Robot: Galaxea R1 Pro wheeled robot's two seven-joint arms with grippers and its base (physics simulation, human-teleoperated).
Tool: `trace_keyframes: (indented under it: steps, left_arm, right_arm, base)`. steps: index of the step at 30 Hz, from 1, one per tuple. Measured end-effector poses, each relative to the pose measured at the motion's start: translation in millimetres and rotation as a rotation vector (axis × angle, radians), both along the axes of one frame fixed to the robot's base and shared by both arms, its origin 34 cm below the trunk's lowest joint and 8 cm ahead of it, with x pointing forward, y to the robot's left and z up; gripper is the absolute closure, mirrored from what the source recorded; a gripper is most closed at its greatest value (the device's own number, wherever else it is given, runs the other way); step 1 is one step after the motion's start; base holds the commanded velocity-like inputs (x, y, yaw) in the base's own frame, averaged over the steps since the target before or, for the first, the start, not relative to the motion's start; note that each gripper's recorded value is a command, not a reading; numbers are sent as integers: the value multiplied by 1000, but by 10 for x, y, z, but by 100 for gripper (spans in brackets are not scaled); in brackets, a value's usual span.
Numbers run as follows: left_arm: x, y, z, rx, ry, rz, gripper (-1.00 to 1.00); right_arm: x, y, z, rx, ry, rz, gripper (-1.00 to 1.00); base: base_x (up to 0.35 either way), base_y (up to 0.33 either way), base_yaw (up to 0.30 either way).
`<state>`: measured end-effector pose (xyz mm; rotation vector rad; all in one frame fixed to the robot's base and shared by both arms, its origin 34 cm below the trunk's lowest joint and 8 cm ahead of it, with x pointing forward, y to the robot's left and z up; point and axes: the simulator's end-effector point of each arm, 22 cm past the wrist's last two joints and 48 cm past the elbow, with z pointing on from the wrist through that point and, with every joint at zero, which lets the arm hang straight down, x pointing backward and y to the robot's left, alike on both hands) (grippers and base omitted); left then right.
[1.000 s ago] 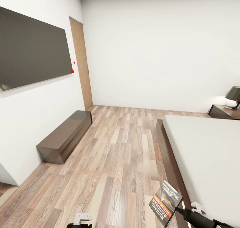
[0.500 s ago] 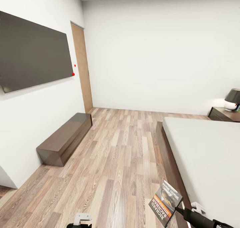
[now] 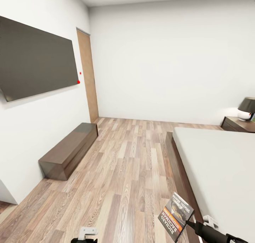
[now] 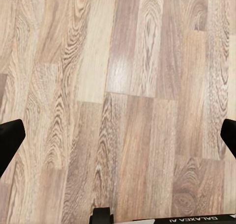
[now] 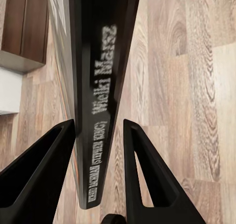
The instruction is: In the bedroom, move the book from the bed onto either nightstand, and place the two sandals side by side next to the bed.
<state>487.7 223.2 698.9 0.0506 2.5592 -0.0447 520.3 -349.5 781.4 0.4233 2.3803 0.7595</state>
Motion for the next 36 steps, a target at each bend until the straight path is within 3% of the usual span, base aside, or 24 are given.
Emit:
trace_keyframes:
  steps: [26, 36]
  left_arm:
    - [27, 0, 34, 0, -9, 0, -100]
    - [24, 0, 37, 0, -9, 0, -100]
  right_arm:
    - [30, -4, 37, -8, -17, 1, 100]
    - [21, -6, 35, -10, -16, 1, 100]
  base:
    - [3, 0, 0]
    - [275, 0, 0]
